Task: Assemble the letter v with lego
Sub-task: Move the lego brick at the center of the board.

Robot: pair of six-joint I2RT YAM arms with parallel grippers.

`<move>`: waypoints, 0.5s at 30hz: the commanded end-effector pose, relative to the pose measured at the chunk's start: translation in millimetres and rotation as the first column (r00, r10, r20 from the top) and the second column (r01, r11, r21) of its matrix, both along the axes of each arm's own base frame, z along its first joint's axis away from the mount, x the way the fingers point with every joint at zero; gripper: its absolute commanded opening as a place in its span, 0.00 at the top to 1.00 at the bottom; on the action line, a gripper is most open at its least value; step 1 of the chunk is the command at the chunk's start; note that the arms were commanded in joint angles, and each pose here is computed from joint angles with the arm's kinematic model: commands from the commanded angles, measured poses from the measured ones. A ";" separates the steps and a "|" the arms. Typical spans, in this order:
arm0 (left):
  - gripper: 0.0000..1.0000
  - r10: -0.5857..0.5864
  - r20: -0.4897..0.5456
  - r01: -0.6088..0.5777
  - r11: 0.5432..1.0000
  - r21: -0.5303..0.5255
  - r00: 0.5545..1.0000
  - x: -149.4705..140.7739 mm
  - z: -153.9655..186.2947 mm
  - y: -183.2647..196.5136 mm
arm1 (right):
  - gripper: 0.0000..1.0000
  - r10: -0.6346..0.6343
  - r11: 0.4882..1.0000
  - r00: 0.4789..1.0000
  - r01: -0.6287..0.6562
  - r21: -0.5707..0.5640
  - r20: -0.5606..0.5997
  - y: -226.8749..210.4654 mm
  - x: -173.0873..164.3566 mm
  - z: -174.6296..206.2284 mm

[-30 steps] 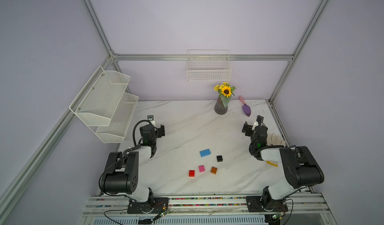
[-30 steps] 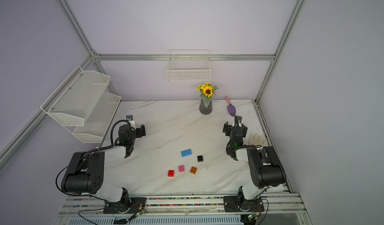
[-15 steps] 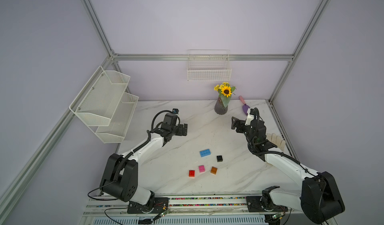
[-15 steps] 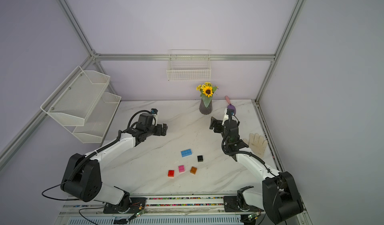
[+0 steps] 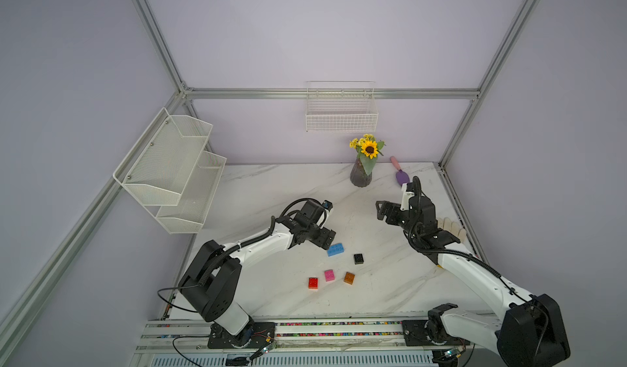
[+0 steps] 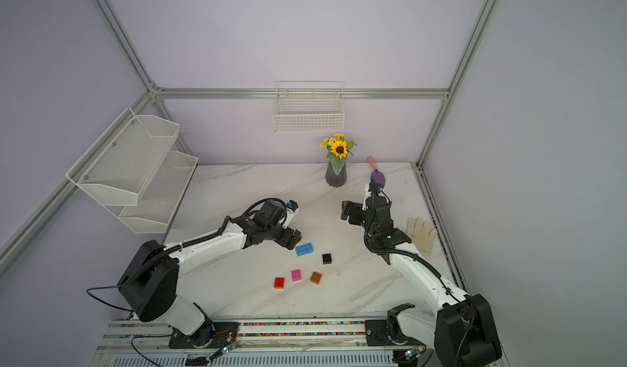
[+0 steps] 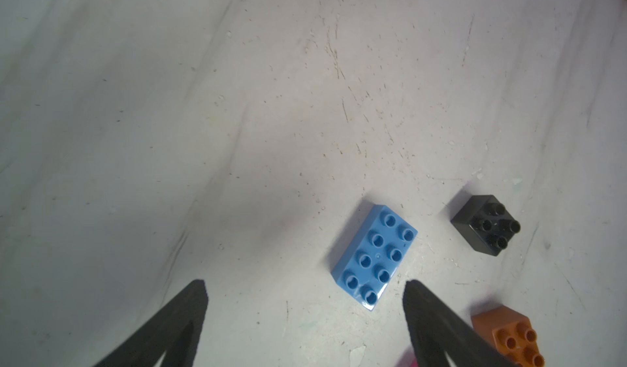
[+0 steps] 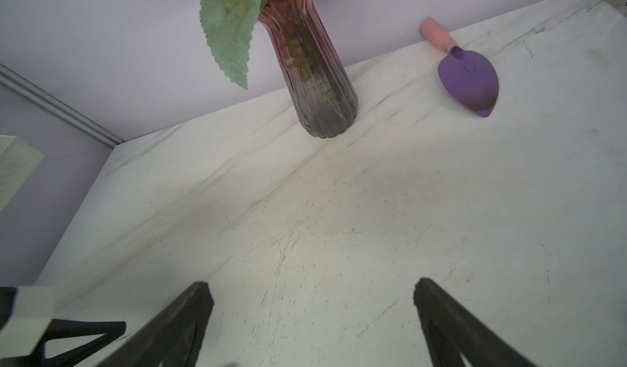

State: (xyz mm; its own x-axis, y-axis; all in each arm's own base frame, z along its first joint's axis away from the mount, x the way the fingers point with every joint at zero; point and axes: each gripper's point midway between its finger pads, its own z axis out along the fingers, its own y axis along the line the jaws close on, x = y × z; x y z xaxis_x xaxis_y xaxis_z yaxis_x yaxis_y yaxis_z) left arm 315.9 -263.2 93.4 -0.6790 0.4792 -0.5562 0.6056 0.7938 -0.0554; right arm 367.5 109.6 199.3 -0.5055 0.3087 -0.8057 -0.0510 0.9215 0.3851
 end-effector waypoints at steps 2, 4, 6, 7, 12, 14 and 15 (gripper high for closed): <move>0.08 -0.197 -0.019 0.197 0.977 0.081 0.980 -13.7 -8.7 -26.9 | 0.03 0.062 0.998 0.996 -0.061 0.021 -0.069 14.0 -1.8 -7.7; 0.10 -0.234 -0.028 0.235 0.967 0.098 0.972 -16.1 -14.2 -34.2 | 0.03 0.077 0.997 0.994 -0.075 0.021 -0.083 16.1 -2.7 -10.3; 0.11 -0.276 -0.031 0.278 0.954 0.109 0.961 -19.4 -17.3 -43.1 | 0.03 0.097 0.995 0.991 -0.095 0.026 -0.091 19.6 -3.7 -10.7; 0.11 -0.285 -0.033 0.287 0.951 0.117 0.958 -19.4 -18.2 -45.7 | 0.03 0.104 0.994 0.990 -0.102 0.026 -0.098 20.6 -4.0 -11.3; 0.13 -0.335 -0.071 0.342 0.924 0.172 0.940 -23.1 -30.2 -51.7 | 0.03 0.154 0.988 0.977 -0.150 0.036 -0.146 29.4 -6.6 -19.8; 0.14 -0.338 -0.078 0.347 0.917 0.198 0.938 -21.5 -35.7 -50.0 | 0.03 0.189 0.982 0.968 -0.183 0.052 -0.167 35.3 -9.5 -24.8; 0.15 -0.338 -0.077 0.347 0.914 0.211 0.938 -20.3 -37.9 -48.9 | 0.03 0.199 0.980 0.962 -0.192 0.053 -0.185 36.4 -11.4 -28.7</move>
State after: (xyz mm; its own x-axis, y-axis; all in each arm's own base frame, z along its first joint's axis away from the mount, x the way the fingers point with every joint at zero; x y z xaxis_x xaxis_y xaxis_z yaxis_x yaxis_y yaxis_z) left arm 295.0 -313.0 55.7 -0.5259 0.7425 -0.4150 0.8085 0.5879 0.0274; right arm 363.6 135.3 178.1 -0.6474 0.2494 -0.7202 -0.1200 0.8998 0.4195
